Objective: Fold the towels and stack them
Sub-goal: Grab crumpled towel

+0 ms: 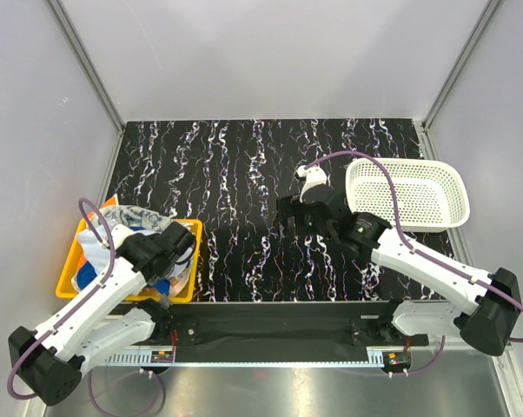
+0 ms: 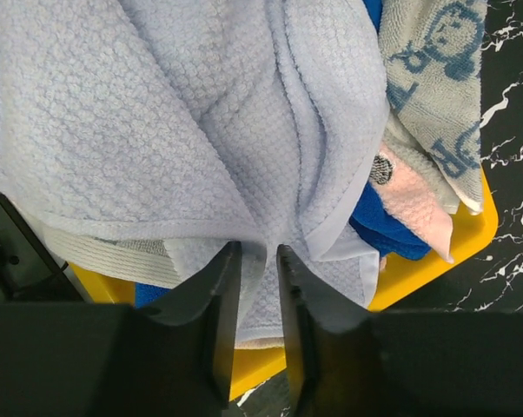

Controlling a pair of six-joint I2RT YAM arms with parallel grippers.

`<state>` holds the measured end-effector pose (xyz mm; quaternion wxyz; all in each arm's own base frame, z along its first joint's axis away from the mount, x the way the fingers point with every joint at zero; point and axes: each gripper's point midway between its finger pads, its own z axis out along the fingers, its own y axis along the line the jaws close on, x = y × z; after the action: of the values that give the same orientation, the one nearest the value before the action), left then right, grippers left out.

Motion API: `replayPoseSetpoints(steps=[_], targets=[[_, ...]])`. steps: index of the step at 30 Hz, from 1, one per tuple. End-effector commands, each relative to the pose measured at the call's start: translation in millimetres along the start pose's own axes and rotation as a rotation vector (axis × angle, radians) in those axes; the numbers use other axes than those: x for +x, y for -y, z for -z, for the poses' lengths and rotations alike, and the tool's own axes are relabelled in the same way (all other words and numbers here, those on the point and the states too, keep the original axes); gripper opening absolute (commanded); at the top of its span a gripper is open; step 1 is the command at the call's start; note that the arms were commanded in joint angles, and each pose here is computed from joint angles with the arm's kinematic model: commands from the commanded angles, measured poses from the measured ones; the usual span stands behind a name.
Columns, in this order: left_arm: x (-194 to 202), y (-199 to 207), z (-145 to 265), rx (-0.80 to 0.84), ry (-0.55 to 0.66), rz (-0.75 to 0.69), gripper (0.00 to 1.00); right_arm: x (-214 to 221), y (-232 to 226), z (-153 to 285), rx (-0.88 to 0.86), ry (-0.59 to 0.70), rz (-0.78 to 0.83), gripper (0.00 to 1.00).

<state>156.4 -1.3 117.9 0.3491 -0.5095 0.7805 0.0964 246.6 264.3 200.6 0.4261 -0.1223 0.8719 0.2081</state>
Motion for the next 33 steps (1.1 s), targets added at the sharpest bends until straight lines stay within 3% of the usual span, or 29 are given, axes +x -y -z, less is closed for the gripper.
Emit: replayPoseSetpoints(steps=[1, 5, 9, 18, 33], targets=[[-7, -22, -3, -0.073, 0.035, -0.043, 0.24, -16, -8, 1, -0.025, 0.054, 0.034, 1.0], [-10, -16, 1, -0.056, 0.038, -0.054, 0.0, -21, -7, 2, -0.021, 0.068, 0.042, 1.0], [-17, -5, 8, -0.012, 0.045, -0.11, 0.0, -20, -8, 1, -0.025, 0.066, 0.045, 1.0], [-39, 64, 49, 0.256, 0.031, -0.281, 0.0, -31, -4, 6, 0.009, 0.095, 0.037, 1.0], [-63, 202, 167, 0.726, 0.022, -0.495, 0.0, -112, 29, 47, 0.175, 0.337, -0.084, 1.0]])
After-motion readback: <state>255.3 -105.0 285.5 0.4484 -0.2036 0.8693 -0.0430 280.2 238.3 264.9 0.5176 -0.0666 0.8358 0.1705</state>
